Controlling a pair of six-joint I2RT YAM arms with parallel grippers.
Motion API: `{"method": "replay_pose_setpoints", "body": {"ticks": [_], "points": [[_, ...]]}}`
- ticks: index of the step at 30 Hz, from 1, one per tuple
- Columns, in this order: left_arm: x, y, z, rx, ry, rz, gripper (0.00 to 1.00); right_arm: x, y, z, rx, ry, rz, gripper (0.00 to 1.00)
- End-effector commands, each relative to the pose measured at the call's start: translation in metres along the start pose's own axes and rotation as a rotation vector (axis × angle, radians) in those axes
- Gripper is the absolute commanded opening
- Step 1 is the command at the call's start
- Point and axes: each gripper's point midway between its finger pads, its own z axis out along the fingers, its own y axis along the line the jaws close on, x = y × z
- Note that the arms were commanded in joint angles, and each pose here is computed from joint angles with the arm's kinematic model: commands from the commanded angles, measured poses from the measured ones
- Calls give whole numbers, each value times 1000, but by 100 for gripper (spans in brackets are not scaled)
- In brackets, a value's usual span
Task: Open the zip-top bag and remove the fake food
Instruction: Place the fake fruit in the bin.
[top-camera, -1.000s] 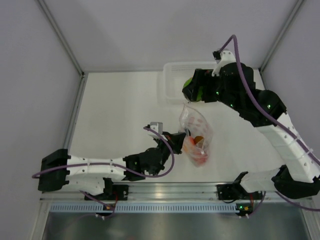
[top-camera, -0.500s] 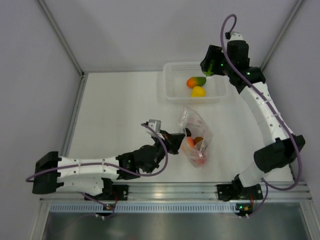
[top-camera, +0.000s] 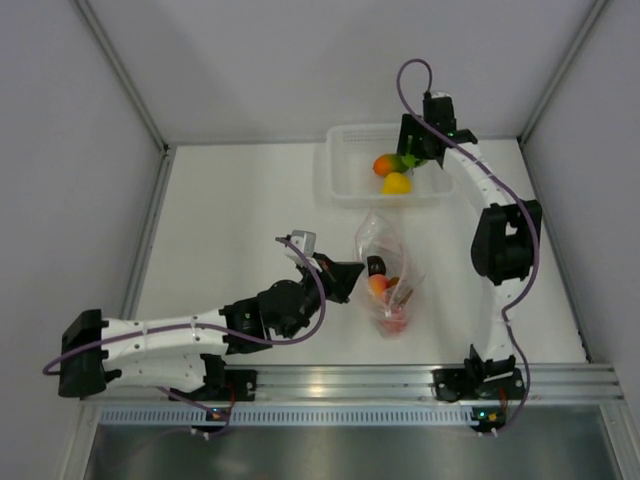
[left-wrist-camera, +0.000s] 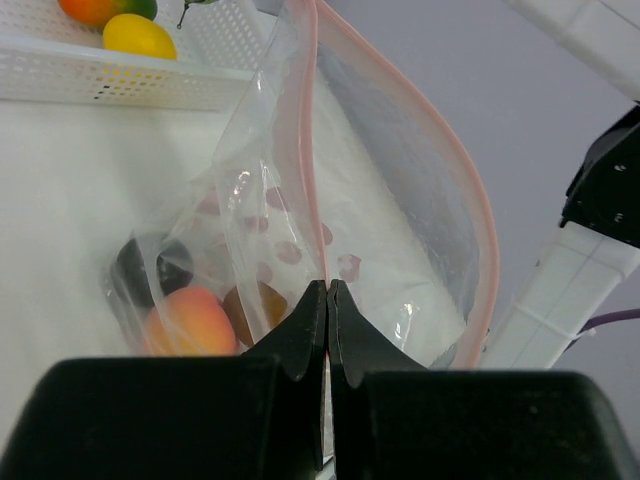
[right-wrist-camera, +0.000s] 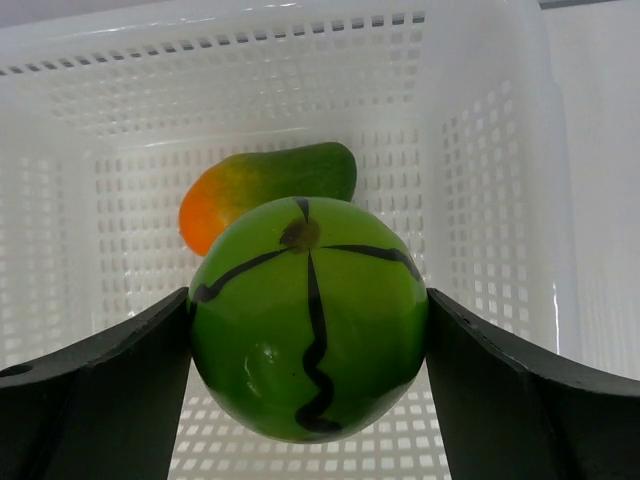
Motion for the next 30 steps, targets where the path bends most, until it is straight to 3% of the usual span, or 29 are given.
{"method": "replay_pose_setpoints", "body": {"ticks": [1,7,11,13,15,17,30], "points": [[-24,-15,-3,33,-38,-27,0,-30,-11,4,53,-64,-4,19],[-25,-12,-1,30,-36,-21,0,-22,-22,14,123,-31,-1,35],[-24,-8,0,23,-32,-23,0,-19,-28,20,147,-6,-29,62],[-23,-7,0,23,-29,-22,0,-20,-30,19,155,-8,-34,66],[-23,-7,0,25,-29,-21,0,-21,-31,19,163,-11,-35,80],[-25,-9,0,29,-31,-23,0,-24,-29,16,155,-15,-35,99],[-30,-6,2,-1,-37,8,0,-58,-11,-34,56,-94,22,99]]}}
